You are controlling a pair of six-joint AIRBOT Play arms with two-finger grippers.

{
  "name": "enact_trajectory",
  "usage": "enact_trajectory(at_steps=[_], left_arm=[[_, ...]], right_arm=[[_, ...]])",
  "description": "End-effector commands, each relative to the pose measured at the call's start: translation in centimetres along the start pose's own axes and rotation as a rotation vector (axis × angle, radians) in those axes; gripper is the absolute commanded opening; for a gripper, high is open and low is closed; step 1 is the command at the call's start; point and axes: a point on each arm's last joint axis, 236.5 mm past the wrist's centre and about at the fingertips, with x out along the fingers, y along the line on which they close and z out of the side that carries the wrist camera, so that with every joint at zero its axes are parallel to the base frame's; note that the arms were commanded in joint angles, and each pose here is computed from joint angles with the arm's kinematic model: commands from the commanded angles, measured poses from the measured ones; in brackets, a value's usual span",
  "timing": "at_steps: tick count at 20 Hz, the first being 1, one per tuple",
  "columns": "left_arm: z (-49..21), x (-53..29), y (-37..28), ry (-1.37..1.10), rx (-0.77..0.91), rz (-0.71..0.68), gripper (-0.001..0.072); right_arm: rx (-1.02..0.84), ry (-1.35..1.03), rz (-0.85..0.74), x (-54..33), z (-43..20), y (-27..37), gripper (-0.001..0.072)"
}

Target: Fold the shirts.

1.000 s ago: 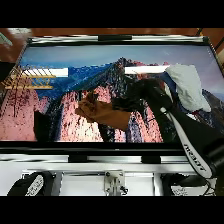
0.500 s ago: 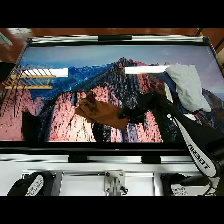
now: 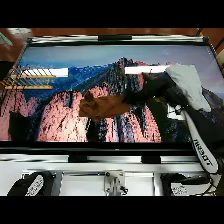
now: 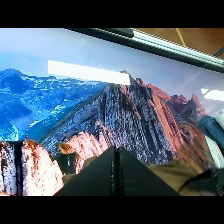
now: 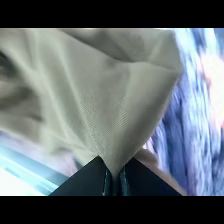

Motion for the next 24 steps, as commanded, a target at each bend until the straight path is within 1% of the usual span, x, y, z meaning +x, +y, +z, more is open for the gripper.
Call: enact_trajectory(at_steps=[1,4,7,11,17,20,22,24], left_arm=[[0.1,0.0,0.0,-0.003,0.000,0.000,0.0034],[0.1,0.0,0.0,-0.002,0.000,0.000,0.0034],[0.0,0.0,0.0,0.001,-0.001,-0.001,0.0034],[-0.2,0.0,-0.1,0.009,-0.004,-0.003,0.0034],[-1.3,0.0,-0.4,0.054,-0.005,-0.018,0.0034],[-1.9,-0.1,-0.6,0.080,-0.005,-0.025,0.0034],[-1.9,-0.1,-0.6,0.082,-0.005,-0.026,0.0034],[-1.9,-0.1,-0.6,0.082,-0.005,-0.026,0.0034]], right_arm=[[-0.130,-0.191,0.073,-8.0,7.6,3.7,0.0062],[-0.159,-0.432,0.119,-16.6,14.2,5.8,0.0062],[-0.089,-0.639,0.143,-24.1,18.7,5.0,0.0062],[0.037,-0.848,0.142,-30.7,22.5,1.2,0.0062],[0.116,-1.217,0.146,-39.9,26.8,-2.4,0.0062],[0.140,-1.303,0.147,-41.3,28.1,-3.8,0.0062],[0.179,-1.294,0.148,-40.2,28.9,-5.3,0.0062],[0.257,-1.281,0.177,-38.5,29.8,-6.9,0.0062]])
